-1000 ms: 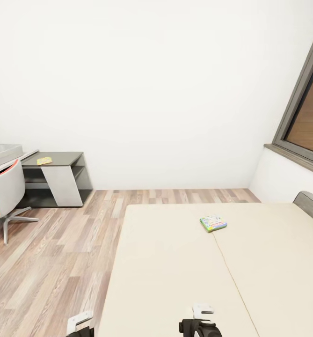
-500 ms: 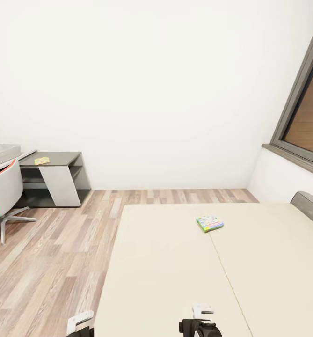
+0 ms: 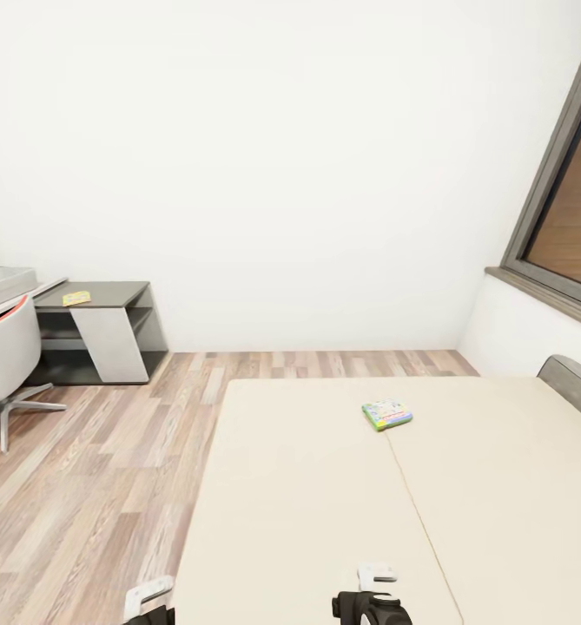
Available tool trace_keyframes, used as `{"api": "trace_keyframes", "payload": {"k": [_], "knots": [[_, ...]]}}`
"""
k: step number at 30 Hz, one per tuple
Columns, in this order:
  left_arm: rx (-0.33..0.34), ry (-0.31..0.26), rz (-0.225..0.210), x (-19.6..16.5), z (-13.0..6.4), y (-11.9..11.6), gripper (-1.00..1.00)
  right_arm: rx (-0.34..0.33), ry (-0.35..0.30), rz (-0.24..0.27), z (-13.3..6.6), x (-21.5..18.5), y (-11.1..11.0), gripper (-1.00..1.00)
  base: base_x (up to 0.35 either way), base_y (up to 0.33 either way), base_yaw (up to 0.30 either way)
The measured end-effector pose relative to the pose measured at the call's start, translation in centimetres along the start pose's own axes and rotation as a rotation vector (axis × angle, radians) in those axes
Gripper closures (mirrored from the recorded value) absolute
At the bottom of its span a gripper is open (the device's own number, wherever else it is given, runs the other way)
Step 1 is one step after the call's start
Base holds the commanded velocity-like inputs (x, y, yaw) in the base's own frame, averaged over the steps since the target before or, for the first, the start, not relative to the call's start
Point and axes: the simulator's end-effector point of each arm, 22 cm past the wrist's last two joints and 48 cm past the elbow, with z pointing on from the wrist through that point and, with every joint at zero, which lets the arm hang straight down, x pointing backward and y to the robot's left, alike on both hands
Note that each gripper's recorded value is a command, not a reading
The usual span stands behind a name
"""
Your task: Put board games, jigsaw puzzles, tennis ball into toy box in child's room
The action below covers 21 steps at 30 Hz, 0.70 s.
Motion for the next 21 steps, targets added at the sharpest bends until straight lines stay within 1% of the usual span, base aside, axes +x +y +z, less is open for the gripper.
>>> {"api": "trace_keyframes", "payload": {"k": [3, 6, 21], "knots": [[0.000, 0.000, 0.000, 0.00, 0.00, -0.03, -1.00, 0.000, 0.001, 0.000, 0.00, 0.02, -0.01, -1.00, 0.000, -0.161, 0.000], [0.001, 0.001, 0.000, 0.03, 0.00, -0.05, -1.00, 0.000, 0.001, 0.000, 0.01, 0.05, 0.00, -1.00, 0.000, -0.065, 0.000], [0.000, 0.001, 0.000, 0.05, 0.00, -0.03, -1.00, 0.000, 0.002, 0.000, 0.01, 0.08, 0.00, -1.00, 0.000, -0.009, 0.000]]}}
